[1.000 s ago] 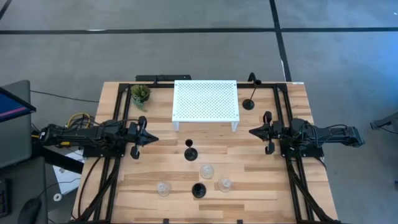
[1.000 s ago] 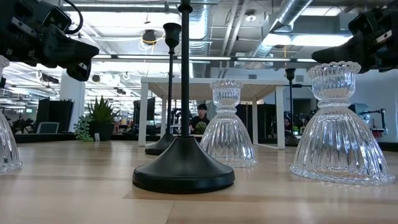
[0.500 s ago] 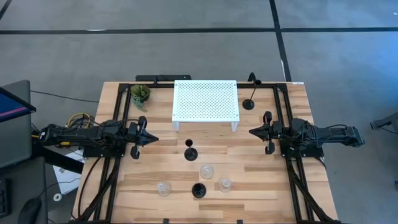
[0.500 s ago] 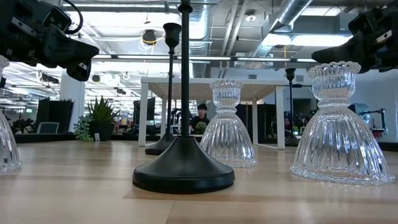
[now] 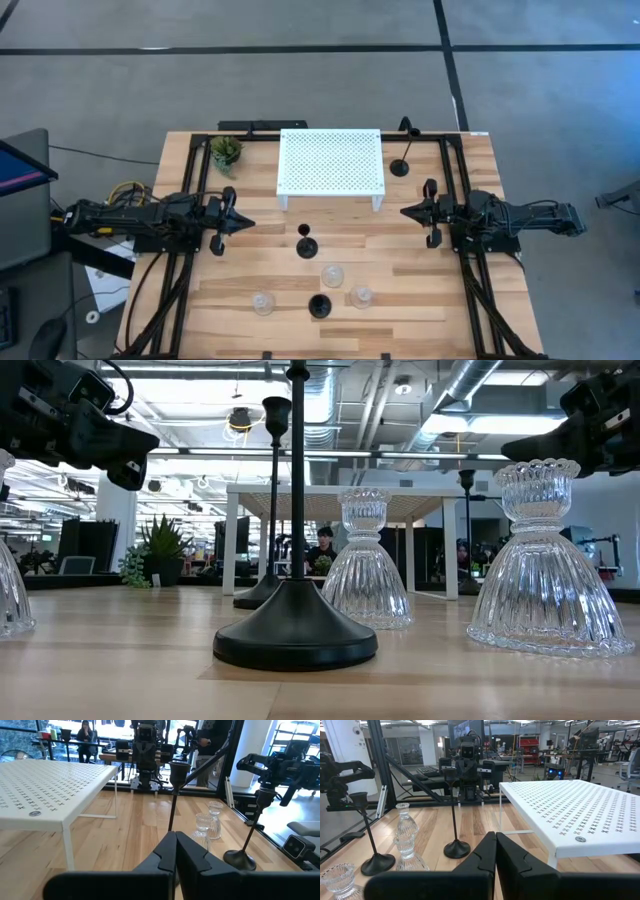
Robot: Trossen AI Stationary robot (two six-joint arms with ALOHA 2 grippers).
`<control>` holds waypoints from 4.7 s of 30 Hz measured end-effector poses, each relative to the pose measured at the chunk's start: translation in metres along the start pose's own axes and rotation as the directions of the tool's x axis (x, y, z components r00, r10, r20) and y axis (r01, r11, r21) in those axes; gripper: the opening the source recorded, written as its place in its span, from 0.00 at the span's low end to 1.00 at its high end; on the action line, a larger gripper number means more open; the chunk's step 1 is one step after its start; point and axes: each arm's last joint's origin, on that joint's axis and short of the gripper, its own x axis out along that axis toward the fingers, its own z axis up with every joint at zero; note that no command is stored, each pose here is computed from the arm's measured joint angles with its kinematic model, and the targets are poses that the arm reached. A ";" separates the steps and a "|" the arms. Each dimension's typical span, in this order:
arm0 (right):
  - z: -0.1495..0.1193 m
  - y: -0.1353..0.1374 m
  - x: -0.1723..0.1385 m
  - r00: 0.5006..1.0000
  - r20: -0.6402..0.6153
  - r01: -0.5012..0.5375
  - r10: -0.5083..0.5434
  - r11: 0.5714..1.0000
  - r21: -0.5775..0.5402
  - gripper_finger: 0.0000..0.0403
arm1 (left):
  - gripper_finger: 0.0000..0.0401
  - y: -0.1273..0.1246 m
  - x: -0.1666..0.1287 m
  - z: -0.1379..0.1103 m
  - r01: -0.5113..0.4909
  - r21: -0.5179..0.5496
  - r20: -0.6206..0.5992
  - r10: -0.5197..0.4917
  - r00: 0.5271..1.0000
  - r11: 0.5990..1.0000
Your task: Pick & Place candle stick holders
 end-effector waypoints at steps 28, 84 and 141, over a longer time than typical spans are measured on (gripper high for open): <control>0.000 0.000 0.000 1.000 0.000 0.000 0.000 1.000 0.000 0.00 | 0.01 0.000 0.000 0.000 0.000 -0.004 0.001 0.000 1.000 1.000; 0.015 -0.002 -0.007 0.949 -0.022 0.315 -0.314 0.943 0.109 0.00 | 0.01 0.003 0.023 0.018 -0.100 -0.033 -0.097 0.096 0.991 0.994; 0.041 0.016 0.037 0.678 -0.231 0.670 -0.698 0.716 -0.197 0.00 | 0.01 -0.014 0.040 0.029 0.048 0.056 -0.045 -0.046 0.998 0.997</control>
